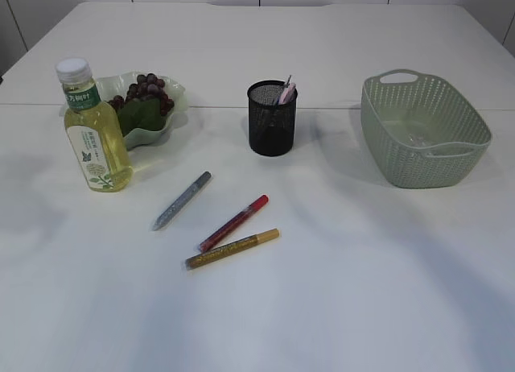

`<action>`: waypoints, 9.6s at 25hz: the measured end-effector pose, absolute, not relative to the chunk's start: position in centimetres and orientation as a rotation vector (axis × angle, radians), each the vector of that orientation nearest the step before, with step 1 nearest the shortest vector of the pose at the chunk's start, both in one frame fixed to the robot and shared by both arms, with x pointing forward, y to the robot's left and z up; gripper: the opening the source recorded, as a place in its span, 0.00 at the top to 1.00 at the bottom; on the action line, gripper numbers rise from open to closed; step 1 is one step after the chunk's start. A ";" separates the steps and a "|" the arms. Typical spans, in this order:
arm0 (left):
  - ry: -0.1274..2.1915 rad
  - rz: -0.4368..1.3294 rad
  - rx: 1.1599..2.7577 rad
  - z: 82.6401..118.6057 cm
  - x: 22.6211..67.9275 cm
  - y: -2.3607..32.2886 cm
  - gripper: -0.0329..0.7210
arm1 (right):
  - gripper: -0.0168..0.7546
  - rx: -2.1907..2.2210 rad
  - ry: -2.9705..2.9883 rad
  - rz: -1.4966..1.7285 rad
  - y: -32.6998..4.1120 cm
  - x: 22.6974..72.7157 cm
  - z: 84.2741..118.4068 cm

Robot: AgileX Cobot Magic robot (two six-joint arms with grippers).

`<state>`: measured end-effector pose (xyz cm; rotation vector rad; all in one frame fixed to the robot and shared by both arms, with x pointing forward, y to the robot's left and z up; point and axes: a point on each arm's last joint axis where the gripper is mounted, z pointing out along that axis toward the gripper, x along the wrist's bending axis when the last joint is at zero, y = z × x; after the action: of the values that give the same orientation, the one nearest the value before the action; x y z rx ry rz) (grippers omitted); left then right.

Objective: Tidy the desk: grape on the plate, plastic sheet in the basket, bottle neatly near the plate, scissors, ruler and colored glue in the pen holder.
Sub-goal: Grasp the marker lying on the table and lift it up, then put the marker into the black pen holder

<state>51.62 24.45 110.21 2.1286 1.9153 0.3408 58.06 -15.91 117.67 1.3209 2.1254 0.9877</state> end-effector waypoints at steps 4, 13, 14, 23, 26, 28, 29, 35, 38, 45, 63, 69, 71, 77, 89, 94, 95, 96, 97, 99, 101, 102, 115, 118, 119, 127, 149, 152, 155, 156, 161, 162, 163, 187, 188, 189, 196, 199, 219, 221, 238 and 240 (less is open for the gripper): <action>1.910 0.301 2.157 110.1 51.3 23.9 0.64 | 0.44 1.437 2.347 0.757 -16.6 55.8 116.6; 1.796 0.238 2.235 110.1 50.3 20.9 0.64 | 0.44 1.552 2.424 0.687 -16.6 54.8 116.1; 1.786 0.236 2.242 110.1 50.3 20.7 0.64 | 0.44 1.567 2.424 0.700 -16.5 54.8 116.1; 1.696 0.241 2.259 110.5 51.8 18.1 0.64 | 0.44 1.739 2.436 0.863 -15.4 54.3 116.4; 1.676 0.236 2.270 110.7 53.3 16.9 0.64 | 0.44 1.759 2.437 0.889 -15.4 53.9 116.6; 1.669 0.218 2.297 110.3 54.5 16.1 0.64 | 0.44 1.775 2.434 0.882 -15.6 53.1 116.5; 1.660 0.219 2.304 110.2 55.1 15.7 0.64 | 0.44 1.786 2.440 0.869 -15.8 52.7 116.2; 1.636 0.178 2.383 107.6 58.8 13.7 0.64 | 0.44 1.832 2.463 0.764 -17.3 49.3 114.4; 1.624 0.163 2.423 105.9 60.5 12.9 0.64 | 0.44 1.861 2.486 0.713 -18.1 47.3 113.1; 1.600 0.110 2.526 100.2 63.7 11.4 0.59 | 0.44 1.873 2.495 0.717 -19.5 43.5 112.3; 1.616 0.052 2.613 92.8 67.7 9.6 0.55 | 0.44 1.867 2.471 0.781 -19.7 42.5 113.3; 1.636 0.045 2.597 92.8 68.2 10.6 0.55 | 0.44 1.869 2.470 0.781 -19.7 42.5 113.3; 1.624 0.033 2.598 92.8 68.3 10.9 0.55 | 0.44 1.869 2.470 0.781 -19.7 42.5 113.3; 1.604 -0.001 2.597 92.7 68.3 10.8 0.55 | 0.44 1.869 2.470 0.781 -19.7 42.5 113.3; 1.626 -0.071 2.612 90.3 68.3 10.6 0.55 | 0.44 1.869 2.470 0.781 -19.7 42.5 113.3; 1.627 -0.075 2.612 90.3 68.3 10.6 0.56 | 0.44 1.869 2.470 0.781 -19.7 42.5 113.3; 1.627 -0.076 2.612 90.2 68.3 10.6 0.57 | 0.44 1.869 2.470 0.781 -19.7 42.5 113.3; 1.628 -0.078 2.613 90.2 68.3 10.6 0.58 | 0.44 1.869 2.470 0.781 -19.7 42.5 113.3; 1.628 -0.080 2.611 90.2 68.3 10.5 0.58 | 0.44 1.869 2.470 0.781 -19.7 42.5 113.3; 1.630 -0.085 2.612 90.0 68.3 10.5 0.58 | 0.44 1.869 2.470 0.781 -19.7 42.5 113.3; 1.634 -0.101 2.607 89.8 68.2 10.4 0.59 | 0.44 1.869 2.470 0.781 -19.7 42.5 113.3; 1.635 -0.108 2.604 89.7 68.2 10.4 0.59 | 0.44 1.871 2.469 0.781 -19.7 42.5 113.3; 1.626 -0.104 2.615 89.6 68.1 10.2 0.59 | 0.44 1.871 2.469 0.781 -19.7 42.5 113.3; 1.626 -0.104 2.615 89.6 68.1 10.2 0.59 | 0.44 1.871 2.469 0.781 -19.7 42.5 113.3; 1.626 -0.104 2.615 89.6 68.1 10.2 0.59 | 0.44 1.874 2.467 0.781 -19.7 42.5 113.3; 1.626 -0.104 2.615 89.6 68.1 10.2 0.63 | 0.44 1.874 2.467 0.781 -19.7 42.5 113.3; 1.626 -0.104 2.615 89.6 68.1 10.2 0.63 | 0.44 1.874 2.467 0.781 -19.7 42.5 113.3; 1.626 -0.104 2.615 89.6 68.1 10.2 0.63 | 0.44 1.874 2.467 0.781 -19.7 42.5 113.3; 1.626 -0.104 2.615 89.6 68.1 10.2 0.63 | 0.44 1.874 2.467 0.781 -19.7 42.5 113.3; 1.626 -0.104 2.615 89.6 68.1 10.2 0.63 | 0.44 1.874 2.467 0.781 -19.7 42.5 113.3; 1.626 -0.104 2.615 89.6 68.1 10.2 0.63 | 0.44 1.874 2.467 0.781 -19.7 42.5 113.3; 1.626 -0.104 2.615 89.6 68.1 10.2 0.63 | 0.44 1.874 2.467 0.781 -19.7 42.5 113.3; 1.626 -0.104 2.615 89.6 68.1 10.2 0.63 | 0.44 1.874 2.467 0.781 -19.7 42.5 113.3; 1.631 -0.109 2.625 88.9 68.2 10.2 0.85 | 0.44 1.874 2.467 0.781 -19.7 42.5 113.3; 1.631 -0.109 2.625 88.9 68.2 10.2 0.85 | 0.44 1.874 2.467 0.781 -19.7 42.5 113.3; 1.630 -0.108 2.624 89.0 68.3 10.2 0.85 | 0.44 1.874 2.467 0.781 -19.7 42.5 113.3; 1.629 -0.109 2.621 89.0 68.3 10.1 0.85 | 0.44 1.874 2.467 0.781 -19.7 42.5 113.3; 1.633 -0.139 2.600 89.0 68.2 9.9 0.85 | 0.44 1.874 2.467 0.781 -19.7 42.5 113.3; 1.569 -0.130 2.552 96.5 63.1 10.2 0.85 | 0.44 1.869 2.464 0.772 -19.8 42.6 113.2; 1.547 -0.100 2.537 96.6 62.2 10.0 0.85 | 0.44 1.860 2.469 0.772 -19.8 42.6 113.2; 1.351 0.471 1.990 95.2 57.3 13.2 0.85 | 0.44 1.830 2.483 0.769 -19.8 42.6 113.2; 1.314 0.537 1.916 95.2 57.4 13.4 0.85 | 0.44 1.830 2.483 0.769 -19.8 42.6 113.2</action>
<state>57.42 13.38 95.17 1.9158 1.3141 0.5367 42.56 -19.82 113.23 1.8300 2.4835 0.7694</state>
